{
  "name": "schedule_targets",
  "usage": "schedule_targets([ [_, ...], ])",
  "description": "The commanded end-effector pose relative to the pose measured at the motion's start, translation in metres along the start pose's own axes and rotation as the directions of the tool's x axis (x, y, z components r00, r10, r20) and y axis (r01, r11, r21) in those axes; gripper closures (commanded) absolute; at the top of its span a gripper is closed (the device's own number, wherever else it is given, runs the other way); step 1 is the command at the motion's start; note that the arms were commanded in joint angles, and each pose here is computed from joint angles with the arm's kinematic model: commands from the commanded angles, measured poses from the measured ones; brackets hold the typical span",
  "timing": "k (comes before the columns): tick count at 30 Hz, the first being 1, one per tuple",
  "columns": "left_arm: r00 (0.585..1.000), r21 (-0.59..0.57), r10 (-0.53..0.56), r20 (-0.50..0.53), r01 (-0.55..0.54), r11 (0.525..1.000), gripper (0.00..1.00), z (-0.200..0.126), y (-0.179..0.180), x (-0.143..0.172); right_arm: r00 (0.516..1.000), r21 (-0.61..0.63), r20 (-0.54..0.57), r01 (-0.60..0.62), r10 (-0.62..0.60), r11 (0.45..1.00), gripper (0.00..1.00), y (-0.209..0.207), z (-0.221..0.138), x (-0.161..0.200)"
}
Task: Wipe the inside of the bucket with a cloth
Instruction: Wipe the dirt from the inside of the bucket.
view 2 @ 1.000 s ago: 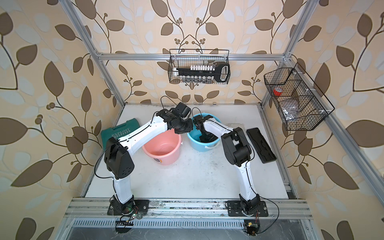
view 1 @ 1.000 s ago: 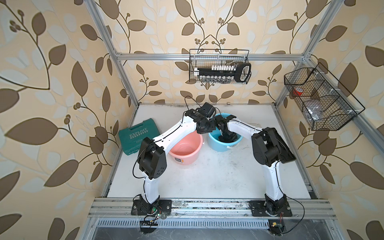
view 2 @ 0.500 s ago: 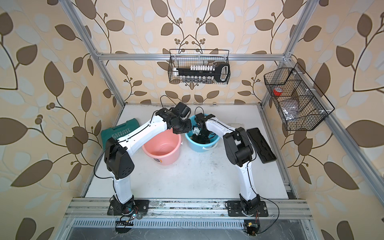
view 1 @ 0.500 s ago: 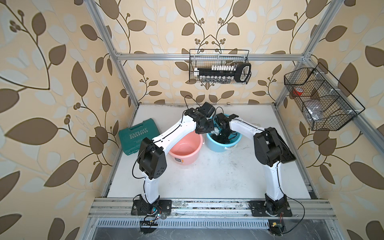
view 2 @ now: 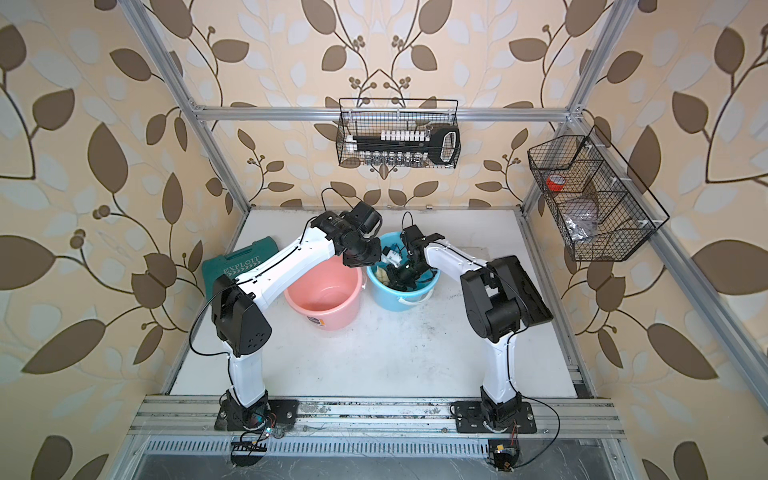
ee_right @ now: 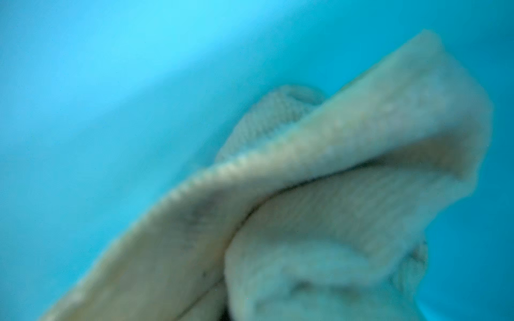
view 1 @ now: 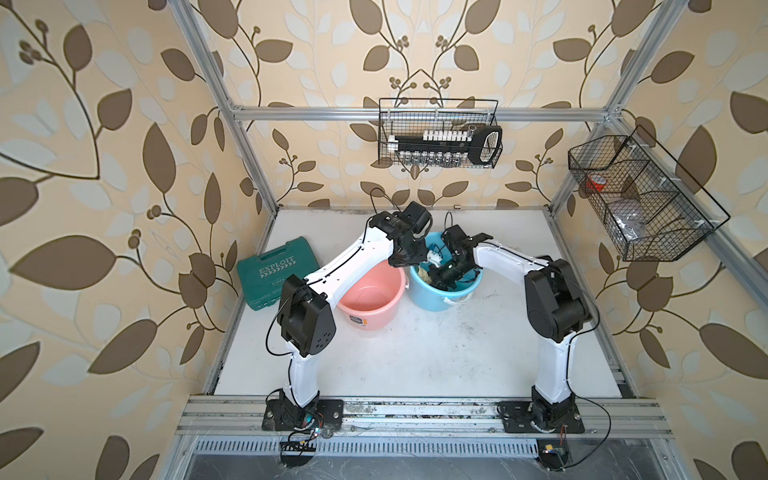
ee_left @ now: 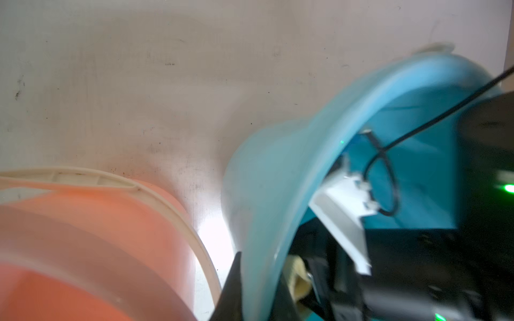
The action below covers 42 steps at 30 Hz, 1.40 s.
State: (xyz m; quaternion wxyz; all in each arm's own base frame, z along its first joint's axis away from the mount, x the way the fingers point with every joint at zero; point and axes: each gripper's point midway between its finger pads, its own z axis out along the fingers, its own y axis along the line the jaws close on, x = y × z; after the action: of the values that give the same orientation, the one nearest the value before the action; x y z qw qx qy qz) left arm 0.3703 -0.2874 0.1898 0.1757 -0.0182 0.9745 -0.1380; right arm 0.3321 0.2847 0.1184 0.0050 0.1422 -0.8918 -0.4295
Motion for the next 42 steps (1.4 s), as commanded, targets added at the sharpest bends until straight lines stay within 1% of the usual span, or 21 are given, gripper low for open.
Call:
schedule_targets([
  [1,0.994,0.023,0.079,-0.075,-0.078,0.997,1.00,0.020,-0.016,0.021,0.981,-0.224,0.148,0.155,-0.123,0.962,1.00,0.073,-0.047,-0.016],
  [3,0.994,0.027,0.078,-0.080,-0.076,0.997,1.00,0.023,-0.017,0.023,0.970,-0.223,0.204,0.173,-0.128,0.959,1.00,0.082,-0.067,-0.020],
  [5,0.994,0.026,0.076,-0.082,-0.074,0.997,1.00,0.025,-0.016,0.023,0.957,-0.188,0.256,0.185,-0.133,0.965,1.00,0.086,-0.081,-0.025],
  [7,0.994,0.024,0.077,-0.078,-0.075,0.997,1.00,0.025,-0.015,0.023,0.943,-0.040,0.299,0.164,-0.145,0.986,1.00,0.075,-0.092,-0.028],
  [9,0.994,0.026,0.076,-0.075,-0.074,0.997,1.00,0.025,-0.016,0.022,0.938,0.142,0.307,0.124,-0.163,0.982,1.00,0.053,-0.098,-0.027],
  [10,0.994,0.027,0.075,-0.076,-0.073,0.997,1.00,0.024,-0.016,0.023,0.938,0.244,0.296,0.110,-0.181,0.964,1.00,0.041,-0.099,-0.024],
  [11,0.994,0.028,0.075,-0.073,-0.073,0.997,1.00,0.024,-0.016,0.022,0.939,0.319,0.283,0.100,-0.195,0.942,1.00,0.030,-0.100,-0.022],
  [13,0.995,0.032,0.077,-0.069,-0.075,0.997,1.00,0.023,-0.017,0.021,0.947,0.487,0.240,0.074,-0.214,0.870,1.00,0.004,-0.098,-0.016],
  [14,0.995,0.032,0.075,-0.070,-0.073,0.997,1.00,0.023,-0.017,0.021,0.953,0.567,0.214,0.059,-0.216,0.822,1.00,-0.010,-0.098,-0.012],
  [16,0.995,0.038,0.074,-0.067,-0.072,0.997,1.00,0.022,-0.017,0.020,0.964,0.687,0.170,0.034,-0.205,0.726,1.00,-0.035,-0.098,-0.005],
  [18,0.996,0.042,0.069,-0.064,-0.066,0.997,1.00,0.020,-0.017,0.019,0.970,0.749,0.152,0.013,-0.191,0.662,1.00,-0.051,-0.099,-0.002],
  [22,0.996,0.049,0.068,-0.056,-0.066,0.997,1.00,0.017,-0.018,0.018,0.976,0.827,0.133,-0.013,-0.173,0.562,1.00,-0.075,-0.102,0.001],
  [28,0.997,0.046,0.063,-0.050,-0.061,0.997,1.00,0.012,-0.014,0.018,0.982,0.897,0.108,-0.030,-0.154,0.441,1.00,-0.096,-0.112,-0.004],
  [32,0.997,0.050,0.061,-0.049,-0.059,0.997,1.00,0.010,-0.012,0.020,0.985,0.925,0.090,-0.028,-0.145,0.380,1.00,-0.108,-0.114,-0.009],
  [34,0.997,0.049,0.061,-0.050,-0.059,0.997,1.00,0.009,-0.011,0.021,0.992,0.944,0.063,-0.022,-0.113,0.329,1.00,-0.119,-0.114,-0.010],
  [36,0.997,0.053,0.060,-0.048,-0.057,0.997,1.00,0.009,-0.011,0.021,0.995,0.952,0.042,-0.013,-0.088,0.307,1.00,-0.129,-0.108,-0.011],
  [39,0.996,0.054,0.061,-0.058,-0.058,0.997,1.00,0.010,-0.011,0.023,0.998,0.955,0.029,-0.010,-0.060,0.296,1.00,-0.144,-0.097,-0.011],
  [42,0.996,0.054,0.061,-0.063,-0.057,0.997,1.00,0.012,-0.010,0.025,1.000,0.954,0.016,-0.009,-0.020,0.301,1.00,-0.158,-0.083,-0.011],
])
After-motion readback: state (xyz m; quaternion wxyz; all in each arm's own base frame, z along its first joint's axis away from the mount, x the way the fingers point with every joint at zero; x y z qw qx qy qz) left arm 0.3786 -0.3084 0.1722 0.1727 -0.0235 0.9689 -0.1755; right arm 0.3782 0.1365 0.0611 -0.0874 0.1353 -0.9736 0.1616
